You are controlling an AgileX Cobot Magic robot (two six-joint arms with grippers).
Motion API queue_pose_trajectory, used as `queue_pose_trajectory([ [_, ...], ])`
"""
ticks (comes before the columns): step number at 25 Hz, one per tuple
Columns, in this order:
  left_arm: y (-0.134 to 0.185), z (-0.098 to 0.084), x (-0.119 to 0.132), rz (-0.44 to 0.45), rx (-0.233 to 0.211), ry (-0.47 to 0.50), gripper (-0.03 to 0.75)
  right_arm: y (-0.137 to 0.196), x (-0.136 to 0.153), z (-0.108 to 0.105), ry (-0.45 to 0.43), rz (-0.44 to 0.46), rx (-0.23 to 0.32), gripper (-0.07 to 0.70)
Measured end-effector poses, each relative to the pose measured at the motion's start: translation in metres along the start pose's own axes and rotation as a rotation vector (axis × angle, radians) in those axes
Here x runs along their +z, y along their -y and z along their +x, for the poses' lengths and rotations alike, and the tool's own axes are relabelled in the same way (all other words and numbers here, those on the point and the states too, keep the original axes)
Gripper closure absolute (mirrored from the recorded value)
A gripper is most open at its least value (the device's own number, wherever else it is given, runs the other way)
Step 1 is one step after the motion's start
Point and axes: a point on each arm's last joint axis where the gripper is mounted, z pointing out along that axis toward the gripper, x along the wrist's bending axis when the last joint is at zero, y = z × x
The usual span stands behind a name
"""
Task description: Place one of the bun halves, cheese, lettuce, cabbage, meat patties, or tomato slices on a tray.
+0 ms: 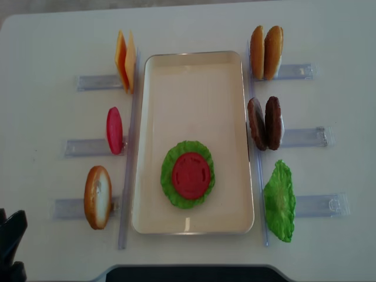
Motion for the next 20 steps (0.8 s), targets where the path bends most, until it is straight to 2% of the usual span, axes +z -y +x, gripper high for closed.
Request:
queue_pose_trajectory([
  [7, 0.011, -0.003, -0.014, -0.106, 0.022, -0.018, 0.492, 0.000, 0.000, 0.000, 0.000, 0.000, 0.000, 0.262],
  [20, 0.016, -0.003, -0.012, -0.087, 0.024, -0.021, 0.494, 0.000, 0.000, 0.000, 0.004, 0.000, -0.002, 0.262],
])
